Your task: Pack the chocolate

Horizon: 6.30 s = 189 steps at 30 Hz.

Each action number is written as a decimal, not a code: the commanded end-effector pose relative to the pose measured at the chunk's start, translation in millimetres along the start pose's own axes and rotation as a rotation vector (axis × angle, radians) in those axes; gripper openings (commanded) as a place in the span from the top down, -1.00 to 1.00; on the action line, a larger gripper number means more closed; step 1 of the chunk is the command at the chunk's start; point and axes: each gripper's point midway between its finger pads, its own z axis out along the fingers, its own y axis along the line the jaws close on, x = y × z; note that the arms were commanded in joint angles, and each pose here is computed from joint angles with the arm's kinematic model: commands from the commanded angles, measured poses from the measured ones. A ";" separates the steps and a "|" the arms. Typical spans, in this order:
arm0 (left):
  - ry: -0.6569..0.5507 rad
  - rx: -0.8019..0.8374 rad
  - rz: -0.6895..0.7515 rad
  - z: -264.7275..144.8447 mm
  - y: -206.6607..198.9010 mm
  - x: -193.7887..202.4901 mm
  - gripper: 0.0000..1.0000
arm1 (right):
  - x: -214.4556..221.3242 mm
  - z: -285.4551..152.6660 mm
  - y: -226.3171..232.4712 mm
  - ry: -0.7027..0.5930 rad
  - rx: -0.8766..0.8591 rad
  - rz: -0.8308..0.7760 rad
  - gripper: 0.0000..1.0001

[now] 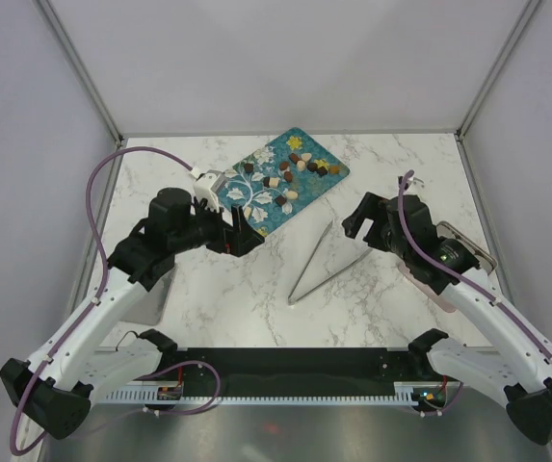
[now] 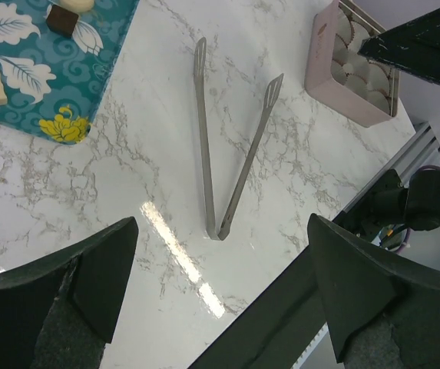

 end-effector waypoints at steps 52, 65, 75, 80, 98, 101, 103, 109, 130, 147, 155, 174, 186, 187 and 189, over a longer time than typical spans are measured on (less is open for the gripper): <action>-0.089 -0.242 0.102 -42.3 47.7 25.2 -0.99 | 173.9 100.3 9.3 0.217 0.572 0.338 -0.96; -0.079 -0.241 0.100 -39.9 48.1 26.5 -0.99 | 171.5 117.5 -17.0 0.190 0.642 0.329 -0.96; -0.068 -0.254 0.099 -38.0 51.4 28.3 -0.99 | 183.1 124.4 -27.3 0.231 0.690 0.307 -0.96; -0.069 -0.257 0.100 -37.7 52.0 28.0 -0.99 | 185.5 128.3 -27.4 0.240 0.713 0.288 -0.95; -0.064 -0.260 0.101 -37.1 53.1 29.2 -0.99 | 186.4 131.3 -36.5 0.255 0.745 0.191 -0.61; -0.064 -0.260 0.101 -37.4 53.0 29.4 -0.99 | 173.7 117.8 -38.5 0.248 0.723 0.113 -0.58; -0.060 -0.264 0.100 -36.6 54.1 29.8 -0.99 | 157.7 105.3 -37.6 0.226 0.704 0.066 -0.57; -0.054 -0.265 0.100 -35.4 54.6 30.7 -0.99 | 109.2 61.1 -20.5 0.202 0.534 -0.149 -0.52; -0.037 -0.273 0.097 -31.7 57.1 32.3 -0.99 | 18.8 -9.4 61.2 0.166 0.051 -0.571 -0.34; -0.022 -0.290 0.095 -28.8 61.3 34.6 -0.99 | -19.9 148.0 99.9 0.238 -0.024 -0.719 0.01; -0.120 -0.327 0.108 -47.1 60.9 16.8 -0.98 | 19.2 172.8 102.6 0.335 -0.126 -0.742 0.08; -0.119 -0.344 0.107 -47.1 64.0 16.8 -0.98 | 57.8 178.6 76.2 0.445 -0.100 -0.718 0.07; -0.112 -0.341 0.106 -45.6 64.0 17.9 -0.98 | 65.5 185.4 77.3 0.453 -0.100 -0.715 0.04; -0.110 -0.342 0.106 -44.9 64.2 17.9 -0.98 | 66.0 185.7 77.0 0.454 -0.099 -0.713 0.03; -0.109 -0.342 0.105 -44.6 64.4 18.1 -0.98 | 70.3 184.3 81.1 0.469 -0.123 -0.707 0.02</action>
